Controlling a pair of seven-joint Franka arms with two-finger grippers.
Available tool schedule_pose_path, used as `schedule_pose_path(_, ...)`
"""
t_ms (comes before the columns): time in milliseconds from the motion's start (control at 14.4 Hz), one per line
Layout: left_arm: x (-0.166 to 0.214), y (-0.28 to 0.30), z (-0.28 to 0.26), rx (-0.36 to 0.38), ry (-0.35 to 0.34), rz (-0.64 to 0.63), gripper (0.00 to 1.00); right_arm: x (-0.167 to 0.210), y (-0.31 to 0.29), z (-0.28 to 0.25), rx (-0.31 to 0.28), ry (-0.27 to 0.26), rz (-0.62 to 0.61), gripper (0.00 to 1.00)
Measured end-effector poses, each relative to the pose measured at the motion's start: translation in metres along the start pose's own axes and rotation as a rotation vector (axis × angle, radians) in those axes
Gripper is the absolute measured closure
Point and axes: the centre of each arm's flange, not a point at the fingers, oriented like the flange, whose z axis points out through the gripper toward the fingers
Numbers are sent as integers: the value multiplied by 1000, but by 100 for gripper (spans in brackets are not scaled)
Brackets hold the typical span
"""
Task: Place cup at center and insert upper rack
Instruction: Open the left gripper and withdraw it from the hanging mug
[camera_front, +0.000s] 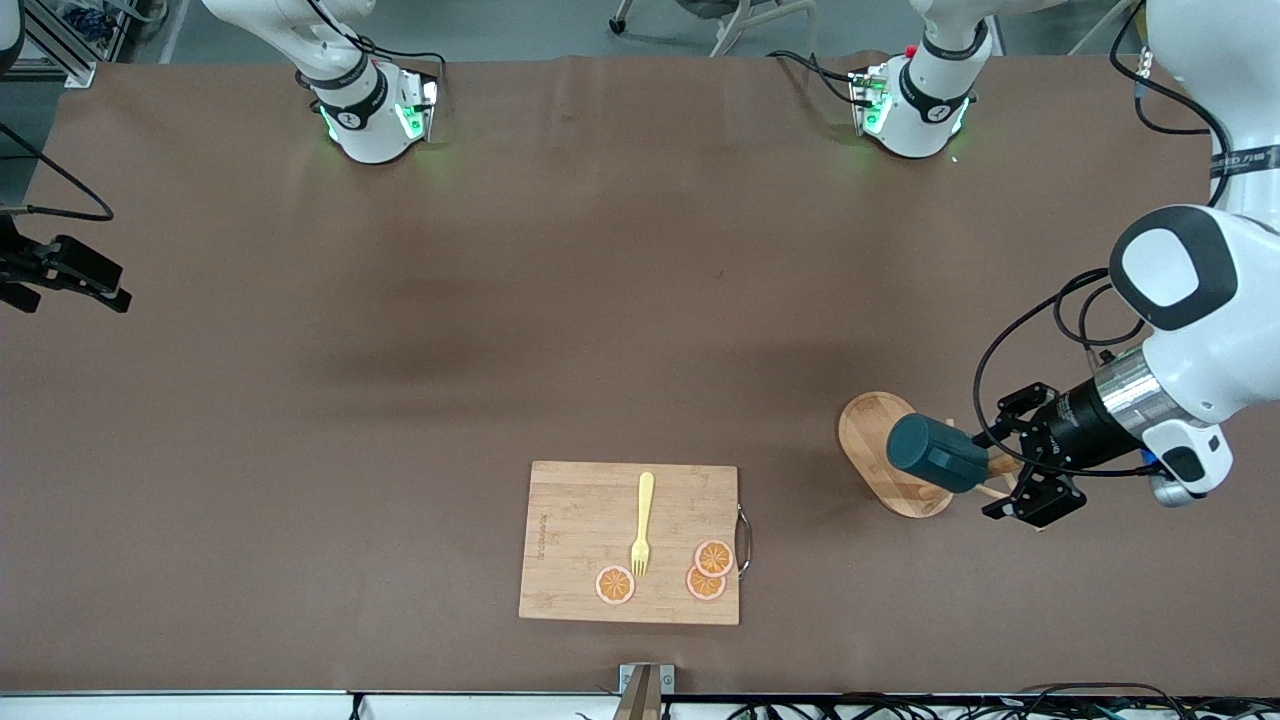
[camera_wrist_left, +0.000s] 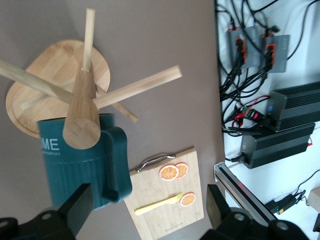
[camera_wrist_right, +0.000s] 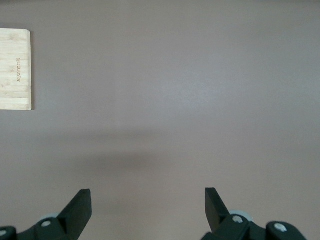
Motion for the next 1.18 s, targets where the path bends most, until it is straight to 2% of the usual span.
schedule_pose_path(279, -19, 8, -47, -56, 36, 43, 0, 0, 0, 0, 0, 1, 0, 0)
schedule_pose_path(418, -22, 7, -65, -55, 64, 91, 0, 0, 0, 0, 0, 1, 0, 0)
schedule_pose_path(627, -23, -2, -96, 31, 166, 270, 0, 0, 0, 0, 0, 1, 0, 0)
schedule_pose_path(766, -32, -10, -117, 95, 200, 405, 0, 0, 0, 0, 0, -1, 1, 0)
schedule_pose_path(975, -27, -26, -141, 193, 178, 637, 0, 0, 0, 0, 0, -2, 1, 0)
schedule_pose_path(1184, 4, -51, -178, 286, 129, 852, 0, 0, 1, 0, 0, -2, 1, 0)
